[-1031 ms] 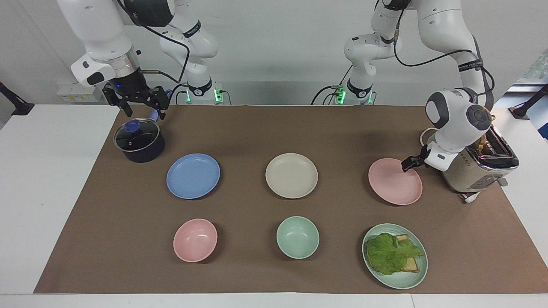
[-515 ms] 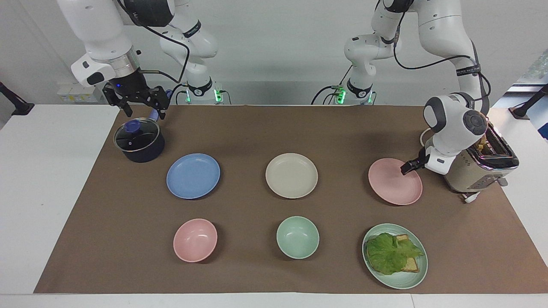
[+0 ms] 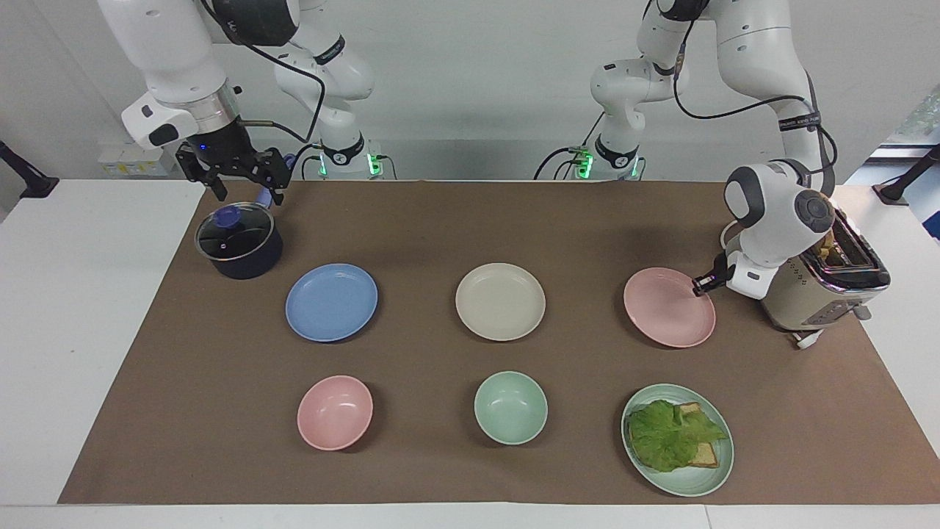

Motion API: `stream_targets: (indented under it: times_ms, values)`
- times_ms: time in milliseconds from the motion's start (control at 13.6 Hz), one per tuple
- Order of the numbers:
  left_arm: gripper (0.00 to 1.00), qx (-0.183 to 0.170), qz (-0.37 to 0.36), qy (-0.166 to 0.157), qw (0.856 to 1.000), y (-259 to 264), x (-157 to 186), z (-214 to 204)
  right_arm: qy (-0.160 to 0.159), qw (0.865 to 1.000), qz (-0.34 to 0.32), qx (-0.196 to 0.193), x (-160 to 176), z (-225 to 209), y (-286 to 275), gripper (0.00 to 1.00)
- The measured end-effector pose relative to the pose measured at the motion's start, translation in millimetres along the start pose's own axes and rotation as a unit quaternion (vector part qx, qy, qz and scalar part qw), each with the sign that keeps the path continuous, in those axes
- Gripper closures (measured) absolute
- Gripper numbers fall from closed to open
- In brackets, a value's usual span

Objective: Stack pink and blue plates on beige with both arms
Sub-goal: 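Grasp the pink plate with the left gripper and carry it onto the beige plate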

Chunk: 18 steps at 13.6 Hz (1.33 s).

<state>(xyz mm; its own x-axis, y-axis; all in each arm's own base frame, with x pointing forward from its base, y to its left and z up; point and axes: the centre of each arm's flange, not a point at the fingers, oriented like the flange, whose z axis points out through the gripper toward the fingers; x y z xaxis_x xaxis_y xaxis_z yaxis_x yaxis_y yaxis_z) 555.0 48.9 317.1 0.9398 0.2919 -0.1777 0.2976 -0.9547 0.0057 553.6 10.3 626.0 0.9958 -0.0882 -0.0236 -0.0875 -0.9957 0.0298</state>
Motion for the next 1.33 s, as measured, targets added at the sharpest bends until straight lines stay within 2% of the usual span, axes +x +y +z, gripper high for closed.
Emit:
stream_targets:
  times_ms: [221, 368, 515, 663, 810, 1031, 1252, 1325]
  values:
    - [0.95, -0.027, -0.012, -0.016, 0.999, 6.7, 0.6, -21.3, 0.0, 1.0, 0.0, 0.0, 0.0, 0.0, 0.4, 0.0]
    - [0.95, -0.038, -0.027, -0.04, 0.998, 17.4, 0.9, -52.1, 0.0, 1.0, 0.0, 0.0, 0.1, 0.0, 0.5, 0.0]
    - [0.95, -0.05, -0.048, -0.061, 0.996, 46.0, -6.1, -87.9, 0.001, 1.0, 0.001, 0.0, 0.3, -0.2, 0.8, 0.0]
    - [0.95, -0.049, -0.068, -0.069, 0.994, 94.1, -22.8, -104.1, 0.005, 1.0, 0.001, 0.001, 1.2, -0.9, 0.8, 0.0]
    - [0.95, -0.036, -0.081, -0.071, 0.994, 162.8, -53.3, -96.5, 0.008, 1.0, 0.001, 0.001, 1.9, -1.4, 0.7, 0.0]
    - [0.95, -0.054, -0.079, -0.037, 0.995, 258.4, -106.8, -55.2, 0.027, 1.0, 0.001, 0.003, 7.0, 0.5, 0.9, 0.0]
    - [0.94, -0.069, -0.06, -0.006, 0.996, 300.3, -135.9, -11.0, 0.028, 1.0, 0.005, 0.003, 9.0, 9.4, 7.7, 0.0]
    - [0.87, -0.07, -0.055, -0.004, 0.996, 302.7, -137.0, -6.4, 0.028, 1.0, 0.006, 0.003, 8.7, 10.1, 10.3, 0.0]
